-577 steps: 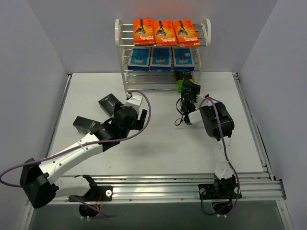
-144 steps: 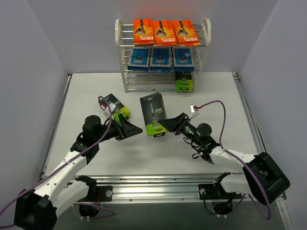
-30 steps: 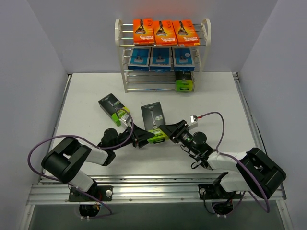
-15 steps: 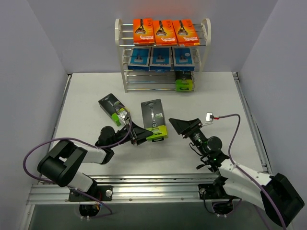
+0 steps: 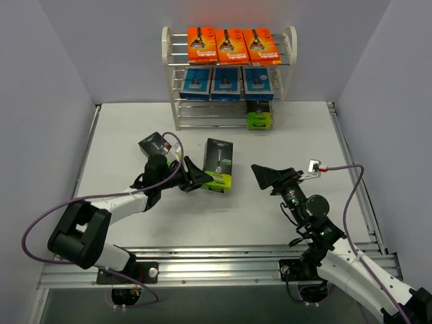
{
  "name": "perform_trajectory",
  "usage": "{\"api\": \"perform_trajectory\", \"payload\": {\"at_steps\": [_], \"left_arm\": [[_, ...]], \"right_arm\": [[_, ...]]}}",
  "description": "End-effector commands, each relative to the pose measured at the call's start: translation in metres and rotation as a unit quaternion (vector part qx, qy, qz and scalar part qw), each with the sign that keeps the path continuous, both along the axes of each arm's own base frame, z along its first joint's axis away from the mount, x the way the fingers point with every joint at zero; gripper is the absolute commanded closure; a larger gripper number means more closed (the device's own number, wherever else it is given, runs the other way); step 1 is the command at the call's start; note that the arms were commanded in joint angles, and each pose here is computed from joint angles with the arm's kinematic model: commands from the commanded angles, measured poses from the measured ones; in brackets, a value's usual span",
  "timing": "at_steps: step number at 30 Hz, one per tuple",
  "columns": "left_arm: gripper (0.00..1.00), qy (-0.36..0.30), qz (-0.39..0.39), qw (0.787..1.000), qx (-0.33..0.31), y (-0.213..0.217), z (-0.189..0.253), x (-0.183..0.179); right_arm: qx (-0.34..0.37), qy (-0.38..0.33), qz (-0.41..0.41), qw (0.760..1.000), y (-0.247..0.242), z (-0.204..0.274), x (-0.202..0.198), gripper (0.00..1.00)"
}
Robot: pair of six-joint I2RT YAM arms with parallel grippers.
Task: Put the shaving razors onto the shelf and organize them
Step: Pass the shaving razor from the right arm to the left, then place the shaving razor onto shelf
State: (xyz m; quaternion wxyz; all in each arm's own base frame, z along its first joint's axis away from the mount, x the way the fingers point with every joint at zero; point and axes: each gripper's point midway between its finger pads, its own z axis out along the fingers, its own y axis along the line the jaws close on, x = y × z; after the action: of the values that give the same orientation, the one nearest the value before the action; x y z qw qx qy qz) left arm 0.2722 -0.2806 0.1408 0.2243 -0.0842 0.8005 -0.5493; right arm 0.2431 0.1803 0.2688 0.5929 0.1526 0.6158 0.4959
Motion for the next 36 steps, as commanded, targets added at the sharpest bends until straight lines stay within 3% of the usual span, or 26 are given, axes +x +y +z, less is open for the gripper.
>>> {"api": "perform_trajectory", "payload": {"at_steps": [1, 10, 36], "left_arm": [[0.98, -0.052, 0.005, 0.998, 0.020, 0.000, 0.011, 0.031], [0.98, -0.030, 0.020, 0.999, -0.005, -0.013, -0.010, 0.078], [0.98, -0.089, 0.041, 0.995, -0.012, -0.040, 0.009, 0.177]], "right_arm": [[-0.031, 0.007, -0.028, 0.999, -0.012, 0.000, 0.002, 0.06], [-0.079, 0.014, -0.070, 0.994, -0.037, -0.003, -0.005, 0.03], [-0.189, 0.032, -0.094, 0.977, -0.051, -0.027, 0.000, 0.00]]}}
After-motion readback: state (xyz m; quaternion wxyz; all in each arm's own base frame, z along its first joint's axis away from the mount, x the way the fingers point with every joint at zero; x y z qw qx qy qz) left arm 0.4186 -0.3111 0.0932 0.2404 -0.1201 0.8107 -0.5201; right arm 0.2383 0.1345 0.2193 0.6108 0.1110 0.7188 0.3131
